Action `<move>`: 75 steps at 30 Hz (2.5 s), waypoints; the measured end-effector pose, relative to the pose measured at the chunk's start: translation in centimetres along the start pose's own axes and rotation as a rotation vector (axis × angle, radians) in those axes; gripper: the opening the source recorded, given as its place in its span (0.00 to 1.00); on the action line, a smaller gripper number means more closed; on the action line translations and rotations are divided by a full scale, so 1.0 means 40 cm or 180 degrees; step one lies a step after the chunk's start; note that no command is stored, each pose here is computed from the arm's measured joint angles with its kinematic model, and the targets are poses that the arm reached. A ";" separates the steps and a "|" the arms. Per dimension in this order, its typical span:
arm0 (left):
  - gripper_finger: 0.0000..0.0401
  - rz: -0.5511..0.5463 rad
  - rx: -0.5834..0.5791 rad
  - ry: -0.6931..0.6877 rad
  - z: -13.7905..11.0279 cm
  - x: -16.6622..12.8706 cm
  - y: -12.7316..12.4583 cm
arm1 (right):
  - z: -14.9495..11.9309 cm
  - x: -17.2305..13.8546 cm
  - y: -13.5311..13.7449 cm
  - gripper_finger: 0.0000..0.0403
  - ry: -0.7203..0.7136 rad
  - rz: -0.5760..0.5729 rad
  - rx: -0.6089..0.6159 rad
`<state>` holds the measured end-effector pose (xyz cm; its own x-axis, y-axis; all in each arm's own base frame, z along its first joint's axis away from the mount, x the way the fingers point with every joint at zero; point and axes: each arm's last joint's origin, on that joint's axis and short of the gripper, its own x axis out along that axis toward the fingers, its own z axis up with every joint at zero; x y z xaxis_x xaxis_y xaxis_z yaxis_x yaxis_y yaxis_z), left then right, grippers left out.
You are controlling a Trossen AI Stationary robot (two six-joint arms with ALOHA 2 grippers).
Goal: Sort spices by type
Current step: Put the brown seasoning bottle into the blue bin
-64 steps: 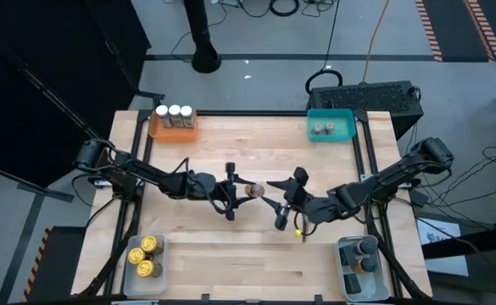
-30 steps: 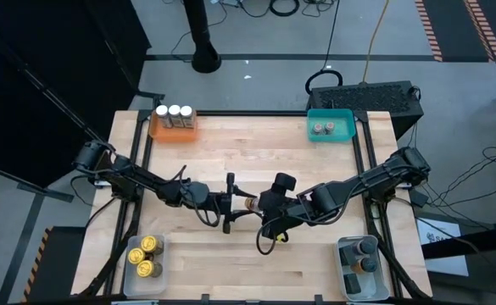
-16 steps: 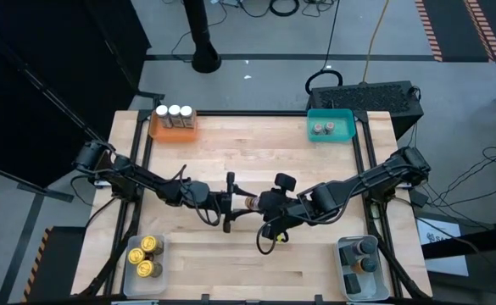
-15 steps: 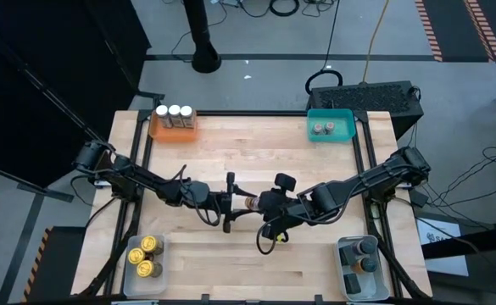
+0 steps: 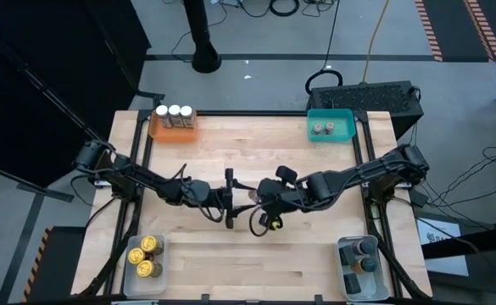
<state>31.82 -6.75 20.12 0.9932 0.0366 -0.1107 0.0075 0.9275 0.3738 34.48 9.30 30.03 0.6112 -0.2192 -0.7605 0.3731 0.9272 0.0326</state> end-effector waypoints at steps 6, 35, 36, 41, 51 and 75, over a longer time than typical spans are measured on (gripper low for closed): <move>0.62 0.0021 0.0012 0.0214 -0.020 0.004 0.011 | 0.008 0.014 -0.036 0.29 0.0201 -0.0013 0.0066; 0.62 0.0621 -0.0070 0.0618 0.092 -0.145 0.102 | 0.013 -0.120 -0.874 0.28 0.0894 -0.0957 0.2803; 0.62 0.0615 -0.0104 0.0646 0.095 -0.156 0.107 | 0.001 -0.125 -0.892 0.28 0.0903 -0.1011 0.2958; 0.62 0.0560 -0.0269 0.0925 0.099 -0.217 0.125 | -0.073 -0.126 -0.952 0.28 0.1143 -0.1264 0.3467; 0.62 0.0736 -0.0521 0.0614 0.090 -0.333 0.155 | -0.155 -0.090 -0.990 0.28 0.1315 -0.1751 0.3649; 0.62 0.0839 -0.0632 0.0354 0.100 -0.397 0.178 | -0.220 -0.011 -0.973 0.28 0.1288 -0.2196 0.3810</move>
<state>16.55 -2.23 28.23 0.9392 0.3146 -0.1379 -0.2811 0.9347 0.2176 13.53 -24.02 23.39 -0.0904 -0.2228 -0.9707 0.9827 -0.1784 -0.0506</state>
